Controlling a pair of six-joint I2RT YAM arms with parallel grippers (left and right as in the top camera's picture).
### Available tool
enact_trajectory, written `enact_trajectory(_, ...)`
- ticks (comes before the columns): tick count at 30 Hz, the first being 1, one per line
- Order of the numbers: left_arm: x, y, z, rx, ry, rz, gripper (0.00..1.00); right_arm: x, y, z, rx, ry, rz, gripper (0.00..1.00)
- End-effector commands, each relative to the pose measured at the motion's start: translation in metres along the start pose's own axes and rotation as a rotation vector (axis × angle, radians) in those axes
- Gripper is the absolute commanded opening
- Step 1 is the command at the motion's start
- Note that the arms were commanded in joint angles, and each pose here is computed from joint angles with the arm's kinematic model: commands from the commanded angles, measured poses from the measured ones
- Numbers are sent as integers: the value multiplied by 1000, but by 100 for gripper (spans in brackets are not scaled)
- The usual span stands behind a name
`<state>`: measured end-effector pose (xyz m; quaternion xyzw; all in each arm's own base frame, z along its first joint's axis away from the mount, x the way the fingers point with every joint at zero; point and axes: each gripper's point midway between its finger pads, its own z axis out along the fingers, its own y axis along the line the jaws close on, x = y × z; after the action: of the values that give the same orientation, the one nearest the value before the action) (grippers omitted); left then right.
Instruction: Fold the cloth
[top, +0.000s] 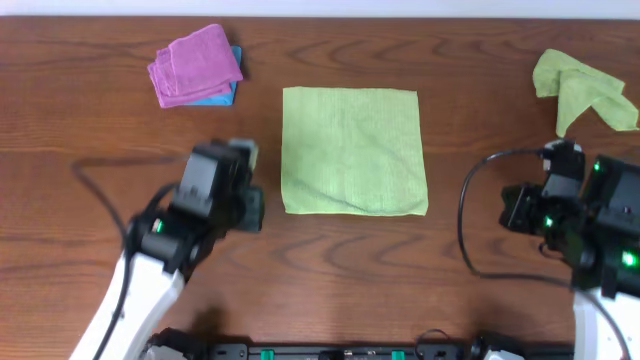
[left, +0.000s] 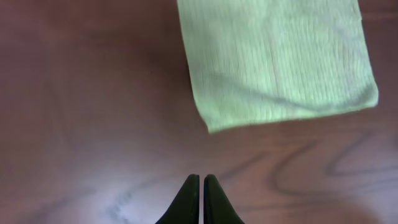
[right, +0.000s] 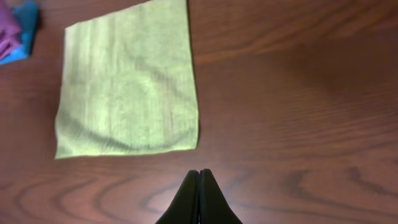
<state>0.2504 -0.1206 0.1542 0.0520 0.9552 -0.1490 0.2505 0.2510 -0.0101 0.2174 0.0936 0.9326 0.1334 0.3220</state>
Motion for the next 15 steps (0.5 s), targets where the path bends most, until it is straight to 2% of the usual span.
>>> enact_trajectory(1, 29, -4, -3, 71, 19, -108, 6, 10, 10, -14, -25, -33, -46, 1)
enact_trajectory(9, 75, 8, -18, 74, 19, -122, 6, 34, 37, -41, -76, -118, -125, 1)
enact_trajectory(12, 76, 9, -9, 85, -2, -141, 6, 39, 40, -41, -98, -104, -20, 1)
enact_trajectory(15, 70, 2, 5, 138, -29, -160, 6, 42, 49, -38, -163, -87, -12, 2)
